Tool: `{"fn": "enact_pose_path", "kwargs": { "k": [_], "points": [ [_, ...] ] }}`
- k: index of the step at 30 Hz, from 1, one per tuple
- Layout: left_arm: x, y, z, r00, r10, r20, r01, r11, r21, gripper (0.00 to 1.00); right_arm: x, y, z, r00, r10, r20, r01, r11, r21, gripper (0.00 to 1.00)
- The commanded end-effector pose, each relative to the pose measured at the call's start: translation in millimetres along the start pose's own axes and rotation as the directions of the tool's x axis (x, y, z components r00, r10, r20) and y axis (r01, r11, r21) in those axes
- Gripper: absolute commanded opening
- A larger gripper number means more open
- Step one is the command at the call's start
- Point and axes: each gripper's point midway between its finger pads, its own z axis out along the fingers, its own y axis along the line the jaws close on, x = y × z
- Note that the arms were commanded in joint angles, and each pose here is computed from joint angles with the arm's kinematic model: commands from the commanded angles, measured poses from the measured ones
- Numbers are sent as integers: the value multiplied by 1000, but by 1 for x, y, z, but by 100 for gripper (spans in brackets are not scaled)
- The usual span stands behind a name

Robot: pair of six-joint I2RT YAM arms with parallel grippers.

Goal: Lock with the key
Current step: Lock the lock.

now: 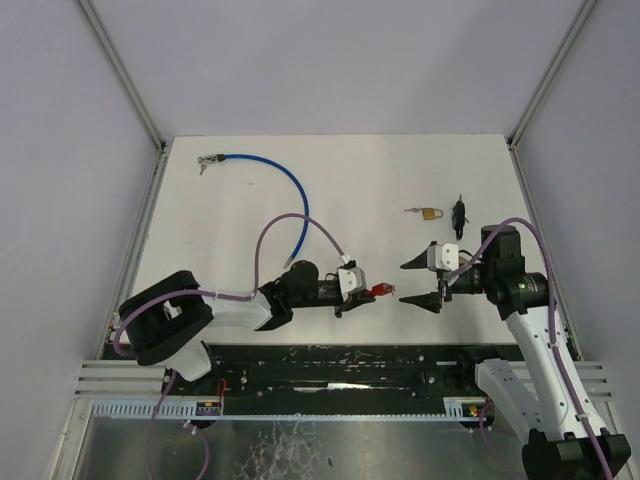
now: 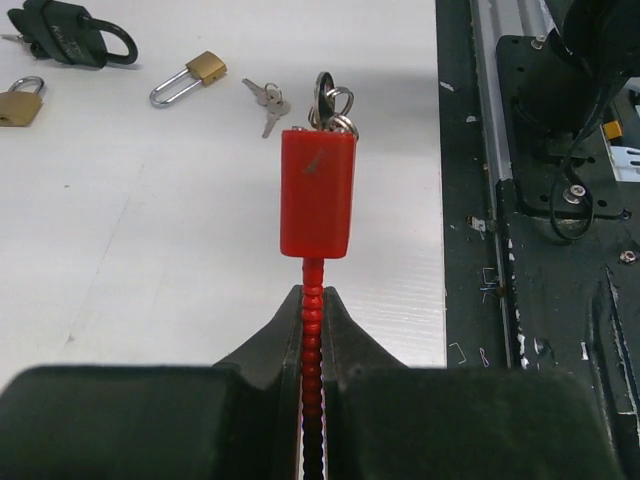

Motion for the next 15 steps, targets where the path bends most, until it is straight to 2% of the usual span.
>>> {"fn": "enact_pose_path", "kwargs": {
  "k": [1, 4, 7, 9, 13, 15],
  "points": [
    [-11, 3, -6, 1000, 10, 15, -9, 999, -43, 0, -21, 13, 1, 992, -46, 118, 55, 995, -79, 74],
    [-13, 2, -9, 1000, -10, 18, 11, 999, -49, 0, -19, 19, 4, 989, -24, 149, 43, 992, -123, 75],
    [-17, -1, -12, 999, -40, 23, 41, 998, -45, 0, -22, 9, 2, 990, -91, 110, 105, 986, -131, 78],
    [-19, -6, -14, 998, -53, 27, 53, 998, -28, 0, -28, 9, 0, 992, -68, 106, 85, 984, -157, 78],
    [-16, -8, -17, 998, -63, 4, 63, 997, -33, 0, -13, 13, 3, 996, -46, 82, 60, 981, -183, 76],
    [-13, -8, -18, 998, -63, -5, 62, 997, -40, 0, 1, 11, 5, 999, -13, 50, 21, 986, -167, 72]
  ]
}}
